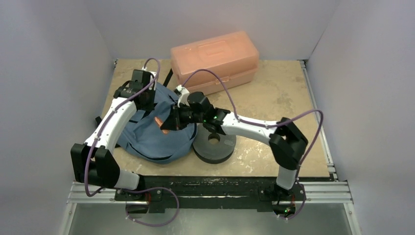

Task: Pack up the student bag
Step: Place the stationery in the student bag.

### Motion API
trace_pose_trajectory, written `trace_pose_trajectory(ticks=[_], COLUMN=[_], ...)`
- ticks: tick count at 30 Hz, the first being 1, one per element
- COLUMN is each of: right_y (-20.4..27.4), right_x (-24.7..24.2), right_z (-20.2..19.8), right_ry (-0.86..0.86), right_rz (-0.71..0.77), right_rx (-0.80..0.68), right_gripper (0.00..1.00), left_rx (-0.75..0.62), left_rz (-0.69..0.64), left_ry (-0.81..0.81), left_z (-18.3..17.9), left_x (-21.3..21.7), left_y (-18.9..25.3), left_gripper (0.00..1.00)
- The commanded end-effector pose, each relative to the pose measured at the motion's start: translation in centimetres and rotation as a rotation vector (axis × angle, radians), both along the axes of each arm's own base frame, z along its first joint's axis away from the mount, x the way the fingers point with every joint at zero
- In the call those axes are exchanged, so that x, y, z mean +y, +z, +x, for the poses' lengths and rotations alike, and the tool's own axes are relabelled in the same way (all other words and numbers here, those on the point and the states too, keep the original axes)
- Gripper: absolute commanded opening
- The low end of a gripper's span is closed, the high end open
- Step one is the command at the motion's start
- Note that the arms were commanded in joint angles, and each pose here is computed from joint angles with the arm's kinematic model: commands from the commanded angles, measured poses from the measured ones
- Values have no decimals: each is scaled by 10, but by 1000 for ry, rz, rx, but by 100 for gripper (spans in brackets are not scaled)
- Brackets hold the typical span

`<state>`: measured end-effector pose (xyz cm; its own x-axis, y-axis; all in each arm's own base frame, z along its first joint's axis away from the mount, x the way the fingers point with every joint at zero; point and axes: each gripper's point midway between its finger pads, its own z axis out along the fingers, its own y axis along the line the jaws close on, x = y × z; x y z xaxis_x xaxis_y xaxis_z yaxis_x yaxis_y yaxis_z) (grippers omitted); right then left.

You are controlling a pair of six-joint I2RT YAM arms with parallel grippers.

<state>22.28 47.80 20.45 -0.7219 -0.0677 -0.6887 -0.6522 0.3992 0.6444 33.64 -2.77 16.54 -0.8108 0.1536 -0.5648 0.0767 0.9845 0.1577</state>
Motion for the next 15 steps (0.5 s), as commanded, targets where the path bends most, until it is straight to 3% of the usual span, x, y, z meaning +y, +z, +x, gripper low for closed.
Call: trace_pose_trajectory(ticks=[1,9,15], right_y=[44,10,-14], right_x=[38,70,61], right_z=[17,71,102], right_ry=[98,12,-103], right_rz=[195,225,226], right_rx=[43,147,217], right_gripper=[0,0,0], left_rx=[-121,-126,-140], left_rz=[-117,-165,-176], left_ry=[-8,-9,11], left_z=[12,11,10], left_x=[-12,-15,-11], left_y=[30,33,38], left_gripper=[0,0,0])
